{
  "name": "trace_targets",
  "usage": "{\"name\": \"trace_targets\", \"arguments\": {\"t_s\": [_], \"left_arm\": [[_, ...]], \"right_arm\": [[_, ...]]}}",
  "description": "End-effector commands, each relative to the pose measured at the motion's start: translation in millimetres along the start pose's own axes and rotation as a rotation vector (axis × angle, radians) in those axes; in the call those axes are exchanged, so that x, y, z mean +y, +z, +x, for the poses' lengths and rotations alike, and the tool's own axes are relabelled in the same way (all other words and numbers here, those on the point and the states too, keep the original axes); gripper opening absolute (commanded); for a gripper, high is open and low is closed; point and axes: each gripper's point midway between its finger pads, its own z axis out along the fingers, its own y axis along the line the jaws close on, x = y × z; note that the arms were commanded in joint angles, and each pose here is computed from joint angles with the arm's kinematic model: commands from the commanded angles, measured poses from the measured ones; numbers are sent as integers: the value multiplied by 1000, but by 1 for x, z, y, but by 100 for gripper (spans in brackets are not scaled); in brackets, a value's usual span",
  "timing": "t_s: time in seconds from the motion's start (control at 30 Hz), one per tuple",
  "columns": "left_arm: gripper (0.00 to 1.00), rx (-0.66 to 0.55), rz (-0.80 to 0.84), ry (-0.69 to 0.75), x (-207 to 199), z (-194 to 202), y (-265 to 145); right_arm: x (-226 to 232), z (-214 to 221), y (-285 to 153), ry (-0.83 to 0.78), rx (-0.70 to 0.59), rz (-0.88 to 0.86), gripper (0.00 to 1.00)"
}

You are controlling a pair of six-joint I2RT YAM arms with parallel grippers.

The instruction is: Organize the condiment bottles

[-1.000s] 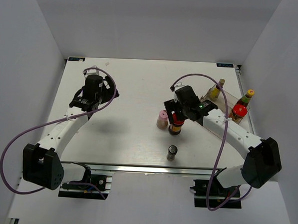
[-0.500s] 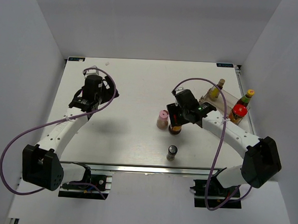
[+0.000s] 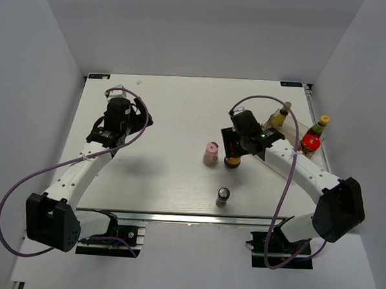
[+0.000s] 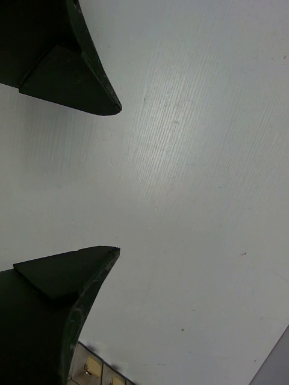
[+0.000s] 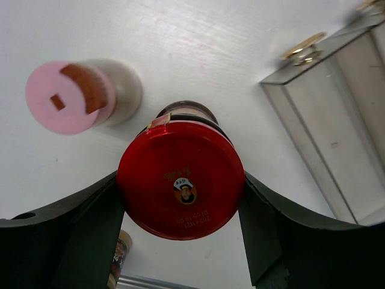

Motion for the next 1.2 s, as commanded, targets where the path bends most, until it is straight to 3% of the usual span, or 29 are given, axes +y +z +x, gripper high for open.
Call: {"name": "trace_targets", "arguments": {"t_s": [0.0, 0.13, 0.3, 0.47, 1.17], "left_arm": [[98, -31, 17, 3, -1, -6, -9], [98, -46, 11, 8, 1, -8, -12], [98, -53, 16, 8, 1, -9, -14], [98, -61, 3, 15, 3, -11, -12], [98, -34, -33, 30, -1, -13, 12]], "right_arm": [[-43, -89, -54, 150, -307, 85, 22], [-91, -119, -83, 258, -421, 156, 20], [-158, -124, -90, 338, -435, 282, 18], [-195, -126, -78, 368, -413, 343, 16], [-233, -134, -15, 411, -365, 374, 12]]}}
